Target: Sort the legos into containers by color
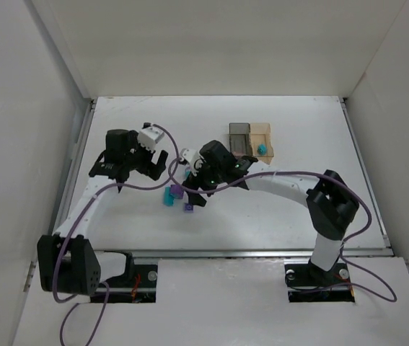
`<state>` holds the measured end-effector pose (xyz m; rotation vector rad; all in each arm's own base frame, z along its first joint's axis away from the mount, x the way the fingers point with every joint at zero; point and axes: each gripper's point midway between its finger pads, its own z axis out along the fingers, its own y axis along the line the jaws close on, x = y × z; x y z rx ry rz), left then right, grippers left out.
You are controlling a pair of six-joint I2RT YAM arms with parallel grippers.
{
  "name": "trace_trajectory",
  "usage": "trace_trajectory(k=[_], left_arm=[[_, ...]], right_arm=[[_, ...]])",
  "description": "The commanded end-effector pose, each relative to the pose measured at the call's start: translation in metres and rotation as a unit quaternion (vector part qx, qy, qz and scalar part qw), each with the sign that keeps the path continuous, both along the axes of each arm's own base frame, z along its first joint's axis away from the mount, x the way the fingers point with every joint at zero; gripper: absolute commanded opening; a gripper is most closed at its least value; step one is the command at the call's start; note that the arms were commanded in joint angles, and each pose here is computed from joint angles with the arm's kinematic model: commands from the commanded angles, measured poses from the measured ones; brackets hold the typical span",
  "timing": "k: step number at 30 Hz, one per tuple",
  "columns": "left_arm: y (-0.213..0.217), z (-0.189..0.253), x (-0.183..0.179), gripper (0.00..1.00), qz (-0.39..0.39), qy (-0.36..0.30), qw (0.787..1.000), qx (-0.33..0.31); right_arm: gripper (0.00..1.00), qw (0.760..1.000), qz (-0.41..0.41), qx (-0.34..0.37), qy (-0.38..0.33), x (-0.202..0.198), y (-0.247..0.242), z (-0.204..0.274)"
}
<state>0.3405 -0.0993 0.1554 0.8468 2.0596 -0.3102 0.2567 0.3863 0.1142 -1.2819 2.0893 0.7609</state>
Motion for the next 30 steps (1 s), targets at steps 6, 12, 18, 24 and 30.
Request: trace_trajectory(k=[6, 12, 18, 24, 30], left_arm=[[0.028, 0.086, -0.02, 0.95, 0.203, -0.151, 0.96, -0.12], [0.031, 0.088, -0.044, 0.98, 0.22, -0.191, 0.95, -0.112], [0.021, 0.09, -0.052, 0.98, 0.22, -0.192, 0.95, -0.113], [0.015, 0.098, -0.057, 0.98, 0.212, -0.208, 0.947, -0.123], [0.007, 0.098, -0.058, 0.98, 0.199, -0.213, 0.949, -0.124]], right_arm=[[0.91, 0.997, 0.066, -0.026, -0.016, -0.023, 0.037, -0.051], [0.88, 0.999, 0.026, -0.039, -0.026, -0.017, 0.04, -0.067], [0.42, 0.998, 0.013, -0.058, -0.031, -0.012, 0.036, -0.08], [0.05, 0.998, 0.002, -0.052, -0.04, -0.011, 0.032, -0.067], [0.0, 0.997, -0.043, 0.009, -0.062, -0.007, 0.031, -0.001]])
